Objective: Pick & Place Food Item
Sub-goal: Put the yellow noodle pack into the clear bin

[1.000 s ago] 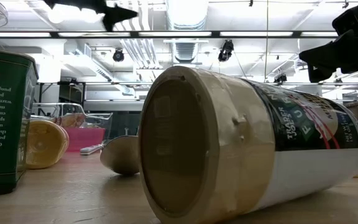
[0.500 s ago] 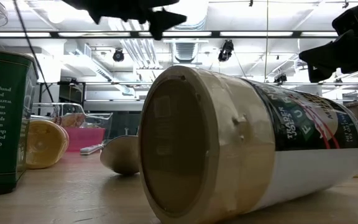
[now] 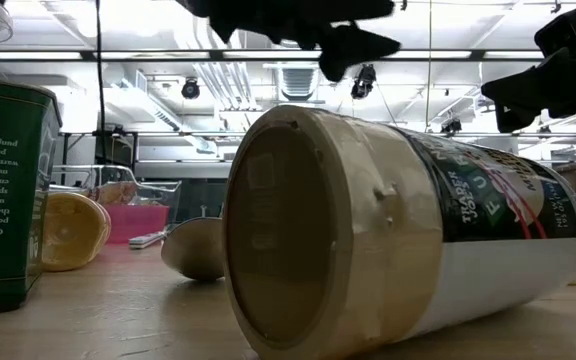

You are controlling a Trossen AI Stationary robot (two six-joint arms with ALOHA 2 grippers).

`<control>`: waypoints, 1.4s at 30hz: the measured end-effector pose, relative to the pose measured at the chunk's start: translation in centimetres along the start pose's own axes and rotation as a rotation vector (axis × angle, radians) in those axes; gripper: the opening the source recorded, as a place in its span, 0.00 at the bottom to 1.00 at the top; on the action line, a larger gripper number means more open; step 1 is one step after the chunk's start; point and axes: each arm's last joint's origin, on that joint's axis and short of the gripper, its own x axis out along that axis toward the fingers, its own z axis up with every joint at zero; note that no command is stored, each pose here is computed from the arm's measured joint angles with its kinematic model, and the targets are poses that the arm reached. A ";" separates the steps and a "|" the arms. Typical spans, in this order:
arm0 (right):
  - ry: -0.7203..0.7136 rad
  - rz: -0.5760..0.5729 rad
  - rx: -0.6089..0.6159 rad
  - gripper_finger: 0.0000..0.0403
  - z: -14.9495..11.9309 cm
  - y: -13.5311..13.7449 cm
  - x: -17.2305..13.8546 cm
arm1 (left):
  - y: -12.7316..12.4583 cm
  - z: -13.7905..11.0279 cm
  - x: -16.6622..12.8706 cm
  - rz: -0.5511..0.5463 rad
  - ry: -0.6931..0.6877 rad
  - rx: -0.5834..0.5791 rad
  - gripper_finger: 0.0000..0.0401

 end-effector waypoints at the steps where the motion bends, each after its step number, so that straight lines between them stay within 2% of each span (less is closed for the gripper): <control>1: 0.001 0.000 0.000 0.02 0.0 0.0 0.0 | -0.1 -0.3 0.4 -0.007 0.016 0.007 0.73; 13: 0.010 0.000 0.000 0.02 -0.1 0.0 0.1 | 0.8 -5.1 5.3 -0.029 0.088 0.075 0.73; 20: 0.011 -0.001 -0.001 0.02 -0.1 0.0 0.1 | 1.6 -7.8 7.5 0.004 0.100 -0.055 0.73; 29: 0.014 -0.001 0.000 0.02 -0.1 0.0 0.1 | 1.9 -10.1 9.3 0.005 0.101 -0.022 0.73; 42: 0.021 -0.001 -0.001 0.02 -0.2 0.0 0.1 | 2.9 -11.2 13.3 -0.013 0.211 -0.116 0.73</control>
